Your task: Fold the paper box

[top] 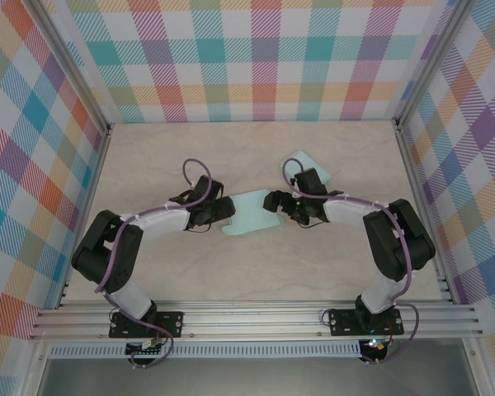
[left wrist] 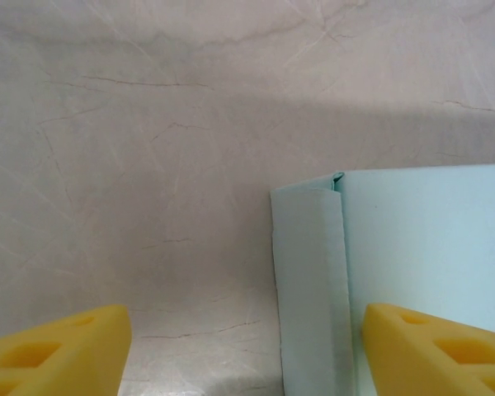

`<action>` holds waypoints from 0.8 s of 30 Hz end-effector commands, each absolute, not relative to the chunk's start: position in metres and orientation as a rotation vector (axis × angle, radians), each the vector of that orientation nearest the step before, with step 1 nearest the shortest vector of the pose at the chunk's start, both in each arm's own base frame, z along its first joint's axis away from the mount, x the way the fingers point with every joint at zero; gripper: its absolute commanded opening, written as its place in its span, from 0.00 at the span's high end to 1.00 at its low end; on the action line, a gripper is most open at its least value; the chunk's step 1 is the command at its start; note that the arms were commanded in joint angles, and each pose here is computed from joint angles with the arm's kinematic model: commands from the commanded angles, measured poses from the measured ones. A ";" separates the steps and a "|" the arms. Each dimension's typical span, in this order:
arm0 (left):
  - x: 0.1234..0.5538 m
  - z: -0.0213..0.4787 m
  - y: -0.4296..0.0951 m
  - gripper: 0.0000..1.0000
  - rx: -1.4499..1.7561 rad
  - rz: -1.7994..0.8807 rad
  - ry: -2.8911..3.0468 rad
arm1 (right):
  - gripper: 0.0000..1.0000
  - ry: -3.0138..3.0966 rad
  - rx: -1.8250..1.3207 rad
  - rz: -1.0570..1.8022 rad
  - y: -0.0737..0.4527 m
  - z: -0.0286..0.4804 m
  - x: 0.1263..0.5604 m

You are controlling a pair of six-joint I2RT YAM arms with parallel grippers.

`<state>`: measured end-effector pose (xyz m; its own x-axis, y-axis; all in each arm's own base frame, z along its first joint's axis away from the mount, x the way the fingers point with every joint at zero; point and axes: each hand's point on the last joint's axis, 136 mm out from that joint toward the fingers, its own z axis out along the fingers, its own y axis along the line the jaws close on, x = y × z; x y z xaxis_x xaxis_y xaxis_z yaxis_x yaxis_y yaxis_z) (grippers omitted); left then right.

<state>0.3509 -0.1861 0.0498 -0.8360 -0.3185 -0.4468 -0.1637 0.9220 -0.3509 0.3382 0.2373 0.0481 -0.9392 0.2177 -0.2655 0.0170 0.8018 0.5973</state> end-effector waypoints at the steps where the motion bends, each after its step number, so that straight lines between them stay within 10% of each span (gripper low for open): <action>1: 0.346 0.043 -0.175 0.30 -0.372 -0.390 2.586 | 0.00 2.638 0.173 1.005 0.250 0.051 0.341; 24: 0.343 0.036 -0.170 0.62 -0.381 -0.357 2.609 | 0.00 2.653 0.195 1.115 0.258 0.035 0.338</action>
